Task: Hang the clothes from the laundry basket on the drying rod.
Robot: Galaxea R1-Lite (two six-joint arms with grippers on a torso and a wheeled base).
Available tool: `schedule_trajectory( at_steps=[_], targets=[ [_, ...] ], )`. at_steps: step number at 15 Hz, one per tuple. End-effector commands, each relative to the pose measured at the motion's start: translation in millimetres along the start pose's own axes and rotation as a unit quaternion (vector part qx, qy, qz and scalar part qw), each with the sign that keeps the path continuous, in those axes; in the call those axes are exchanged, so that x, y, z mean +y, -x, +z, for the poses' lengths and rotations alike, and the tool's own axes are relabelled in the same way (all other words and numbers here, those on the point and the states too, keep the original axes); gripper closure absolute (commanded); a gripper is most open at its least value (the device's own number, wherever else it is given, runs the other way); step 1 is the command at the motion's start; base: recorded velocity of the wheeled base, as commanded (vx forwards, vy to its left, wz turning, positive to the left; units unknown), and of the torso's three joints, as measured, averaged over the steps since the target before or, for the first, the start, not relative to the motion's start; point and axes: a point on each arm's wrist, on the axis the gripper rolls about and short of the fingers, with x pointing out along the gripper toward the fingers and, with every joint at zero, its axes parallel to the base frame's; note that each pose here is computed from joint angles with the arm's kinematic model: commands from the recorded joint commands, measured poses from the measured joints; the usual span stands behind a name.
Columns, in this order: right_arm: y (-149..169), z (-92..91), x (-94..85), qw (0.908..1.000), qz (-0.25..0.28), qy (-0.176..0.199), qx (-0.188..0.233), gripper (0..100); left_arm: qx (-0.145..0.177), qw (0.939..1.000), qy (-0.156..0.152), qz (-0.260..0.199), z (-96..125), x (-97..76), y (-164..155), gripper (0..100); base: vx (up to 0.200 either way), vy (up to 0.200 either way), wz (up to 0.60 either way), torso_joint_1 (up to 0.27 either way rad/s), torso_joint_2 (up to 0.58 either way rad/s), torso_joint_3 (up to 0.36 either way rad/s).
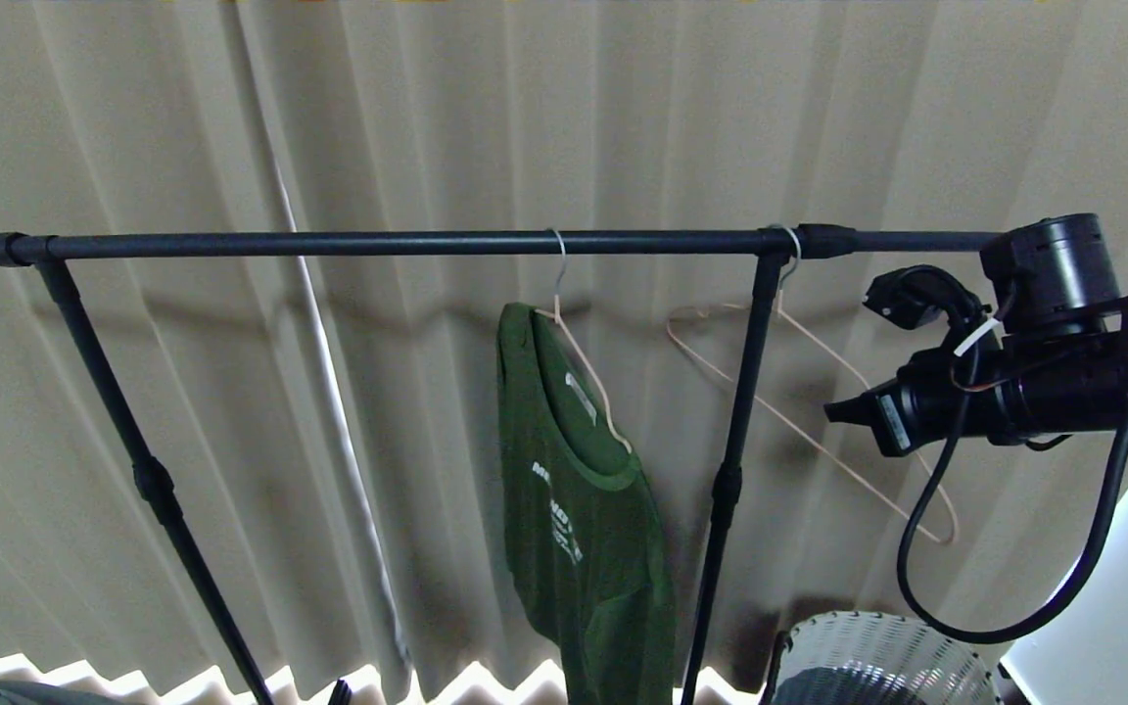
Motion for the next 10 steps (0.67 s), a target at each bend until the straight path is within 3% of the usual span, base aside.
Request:
schedule_trajectory(
  at_steps=[1, 10],
  targets=[
    [9, 0.7, 1.0, 0.9999, -0.002, 0.001, -0.01, 100, -0.001, 1.0, 0.0, 0.0, 0, 0.0, 0, 100, 0.0, 0.0, 0.0, 0.0, 0.0, 0.0],
    [47, -3.3, 5.6, 0.9956, -0.038, -0.021, -0.083, 100, 0.0, 1.0, -0.001, -0.001, 0, -0.1, 0, 100, 0.0, 0.0, 0.0, 0.0, 0.0, 0.0]
  ],
)
